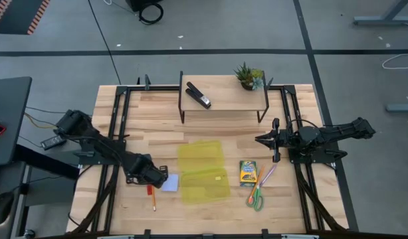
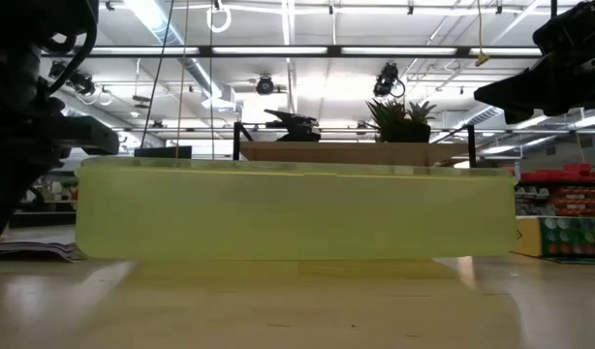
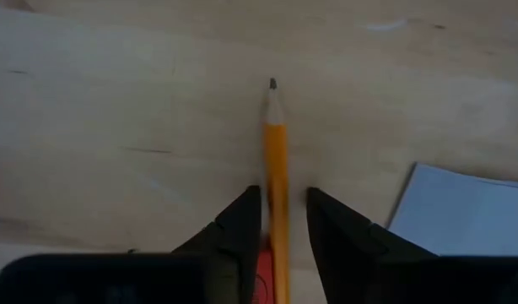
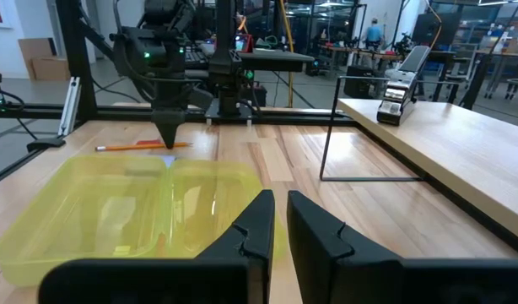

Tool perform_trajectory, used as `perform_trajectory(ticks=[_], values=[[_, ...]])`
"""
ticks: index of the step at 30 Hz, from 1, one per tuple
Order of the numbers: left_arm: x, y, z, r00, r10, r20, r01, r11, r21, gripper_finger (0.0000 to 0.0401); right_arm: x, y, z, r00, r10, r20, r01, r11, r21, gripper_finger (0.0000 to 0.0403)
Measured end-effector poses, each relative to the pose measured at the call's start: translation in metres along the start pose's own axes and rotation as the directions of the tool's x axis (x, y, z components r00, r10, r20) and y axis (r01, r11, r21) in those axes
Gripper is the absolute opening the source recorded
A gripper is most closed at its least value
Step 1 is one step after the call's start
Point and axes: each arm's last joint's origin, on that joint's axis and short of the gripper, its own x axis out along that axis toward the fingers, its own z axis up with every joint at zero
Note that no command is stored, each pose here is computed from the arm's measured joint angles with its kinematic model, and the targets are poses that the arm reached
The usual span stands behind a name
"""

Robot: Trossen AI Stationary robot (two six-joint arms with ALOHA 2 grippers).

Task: Pack school essentials
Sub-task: Put the left orange pencil into the yellow supply box

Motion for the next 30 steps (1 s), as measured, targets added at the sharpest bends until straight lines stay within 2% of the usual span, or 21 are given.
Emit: perform_trajectory(ticks=[11,18,24,30], values=[[0.002,0.000,0.000,1.000,-0.002,0.009,0.002,1.000,0.020,0.0012,0.000,0.000,0.000,1.000,0.000,0.000,0.000,1.000,0.000,0.0042],[-0.001,-0.003,-0.002,1.000,0.000,0.021,-0.001,1.000,0.024,0.0020,0.000,0.000,0.000,1.000,0.000,0.000,0.000,1.000,0.000,0.0042],[-0.008,-0.007,-0.005,0.999,0.000,0.044,-0.002,0.999,0.048,0.0009,0.000,0.000,0.000,1.000,0.000,0.000,0.000,1.000,0.000,0.0042],[-0.009,-0.009,-0.005,0.998,-0.029,0.062,0.027,0.999,0.046,0.0015,0.000,0.000,0.000,1.000,0.000,0.000,0.000,1.000,0.000,0.0042]])
